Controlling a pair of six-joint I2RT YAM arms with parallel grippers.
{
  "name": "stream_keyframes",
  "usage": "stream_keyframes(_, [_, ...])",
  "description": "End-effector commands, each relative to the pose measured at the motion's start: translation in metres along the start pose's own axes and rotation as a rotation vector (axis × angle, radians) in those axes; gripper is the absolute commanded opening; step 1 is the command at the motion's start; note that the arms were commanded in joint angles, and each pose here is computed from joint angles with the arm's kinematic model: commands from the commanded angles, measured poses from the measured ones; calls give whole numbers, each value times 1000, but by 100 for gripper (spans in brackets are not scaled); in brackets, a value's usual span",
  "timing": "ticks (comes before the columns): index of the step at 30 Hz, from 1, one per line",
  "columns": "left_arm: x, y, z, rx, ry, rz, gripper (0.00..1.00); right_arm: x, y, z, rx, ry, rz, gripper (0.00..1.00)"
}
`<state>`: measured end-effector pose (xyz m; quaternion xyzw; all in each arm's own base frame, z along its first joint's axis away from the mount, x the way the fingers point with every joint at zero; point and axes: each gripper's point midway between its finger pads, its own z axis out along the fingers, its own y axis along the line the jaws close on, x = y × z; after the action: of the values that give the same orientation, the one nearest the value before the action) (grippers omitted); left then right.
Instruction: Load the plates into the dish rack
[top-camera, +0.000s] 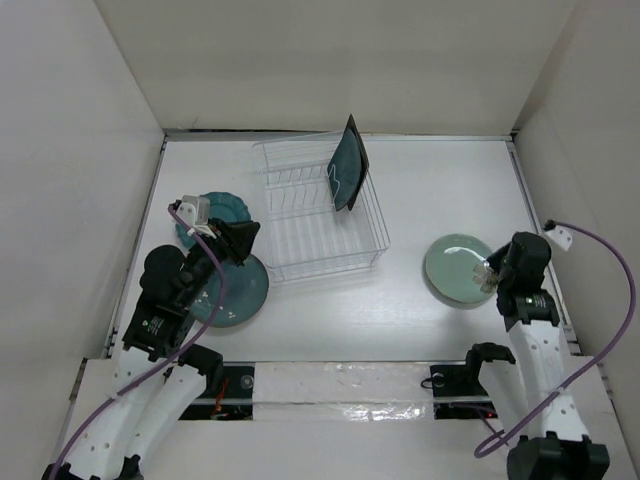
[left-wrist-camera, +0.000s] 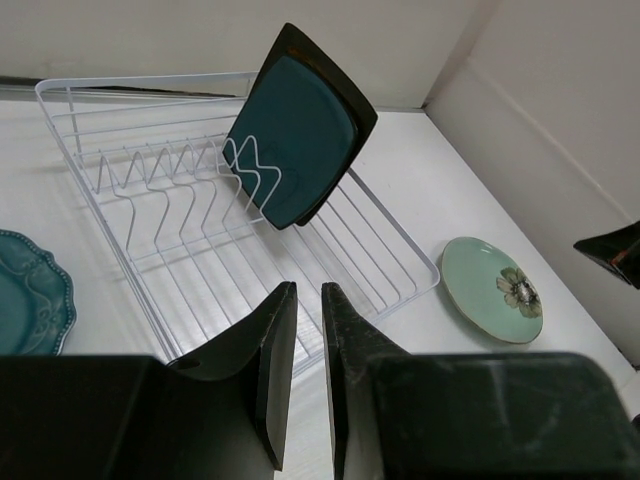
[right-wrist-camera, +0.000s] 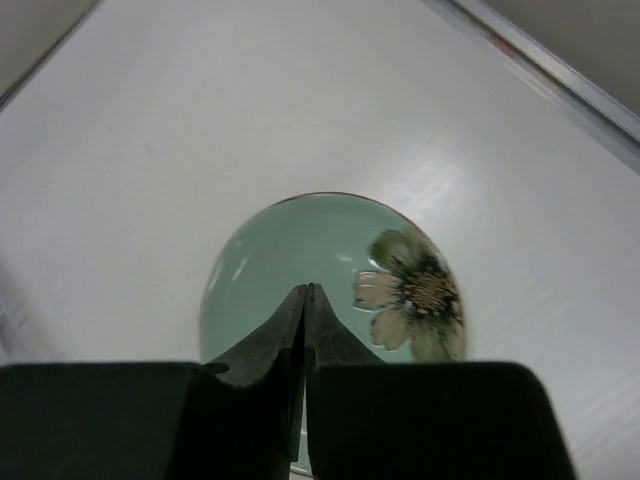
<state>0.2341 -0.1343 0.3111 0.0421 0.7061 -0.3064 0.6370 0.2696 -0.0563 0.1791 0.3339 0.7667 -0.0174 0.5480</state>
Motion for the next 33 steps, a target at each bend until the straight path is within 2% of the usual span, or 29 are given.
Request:
stream_keyframes(1, [-30, -15, -6, 39, -83, 13, 14, -1, 4, -8, -82, 3, 150, 10])
stream_keyframes(2, [-31, -15, -7, 40, -86, 13, 14, 1, -8, -3, -38, 13, 189, 26])
stream_keyframes(4, [-32, -18, -9, 48, -90, 13, 14, 27, -19, 11, -1, 117, 235, 41])
stream_keyframes(5, [-33, -18, -10, 47, -96, 14, 14, 35, -28, 18, 25, 141, 250, 52])
stream_keyframes(8, [-35, -21, -13, 56, -105, 16, 14, 65, -62, 33, 129, 229, 324, 62])
stream_keyframes(17, [-37, -28, -15, 77, -108, 18, 15, 101, -66, 39, 65, 356, 437, 80])
stream_keyframes(24, [-38, -28, -17, 76, -115, 18, 14, 127, -51, 47, -28, 488, 475, 78])
stream_keyframes(28, [-40, -29, -17, 79, -118, 19, 15, 144, -45, 53, -63, 534, 551, 69])
stream_keyframes(30, [-39, -28, -17, 77, -116, 18, 15, 141, -42, 59, -91, 505, 567, 50])
stream_keyframes(32, [-37, -27, -15, 74, -109, 17, 15, 144, -43, 61, -88, 502, 585, 39])
stream_keyframes(33, [-36, -27, -14, 73, -106, 17, 15, 140, -42, 64, -98, 486, 583, 27])
